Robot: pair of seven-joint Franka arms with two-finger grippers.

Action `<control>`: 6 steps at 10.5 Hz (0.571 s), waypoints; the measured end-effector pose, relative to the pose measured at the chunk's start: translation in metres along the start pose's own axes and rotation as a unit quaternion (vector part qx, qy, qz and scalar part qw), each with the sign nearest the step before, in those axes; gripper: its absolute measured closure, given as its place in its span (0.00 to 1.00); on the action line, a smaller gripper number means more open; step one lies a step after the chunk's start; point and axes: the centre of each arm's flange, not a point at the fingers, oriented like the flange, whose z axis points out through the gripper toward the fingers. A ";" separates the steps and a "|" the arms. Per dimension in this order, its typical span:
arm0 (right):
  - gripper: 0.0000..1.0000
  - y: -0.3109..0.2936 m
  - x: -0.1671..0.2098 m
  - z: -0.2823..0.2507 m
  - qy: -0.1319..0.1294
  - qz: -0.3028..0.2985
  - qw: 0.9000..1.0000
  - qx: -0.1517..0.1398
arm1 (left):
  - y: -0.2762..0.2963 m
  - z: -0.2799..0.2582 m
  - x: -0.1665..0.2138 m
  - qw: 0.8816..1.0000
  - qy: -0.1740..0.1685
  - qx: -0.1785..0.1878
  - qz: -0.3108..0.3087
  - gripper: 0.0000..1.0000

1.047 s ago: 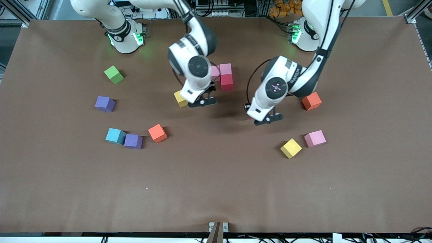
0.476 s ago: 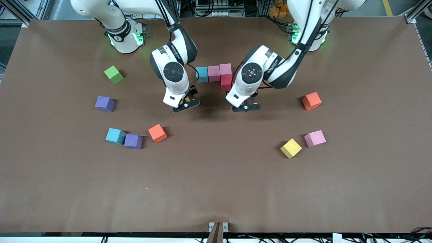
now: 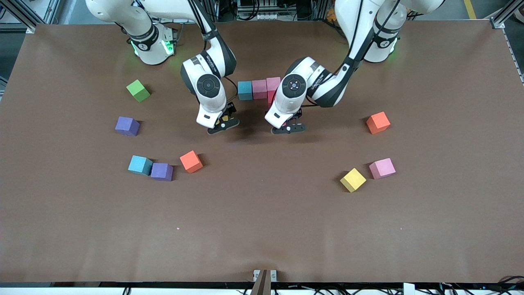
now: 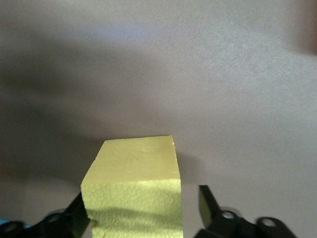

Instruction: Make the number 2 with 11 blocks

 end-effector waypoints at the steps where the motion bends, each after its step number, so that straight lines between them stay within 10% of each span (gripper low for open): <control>1: 0.32 -0.001 0.000 -0.003 0.003 -0.001 1.000 0.002 | 0.004 0.005 -0.006 1.000 -0.001 0.002 -0.018 0.38; 6: 0.47 0.031 0.007 -0.042 0.025 -0.029 0.999 0.027 | 0.014 0.011 -0.025 0.999 -0.002 0.008 -0.032 0.38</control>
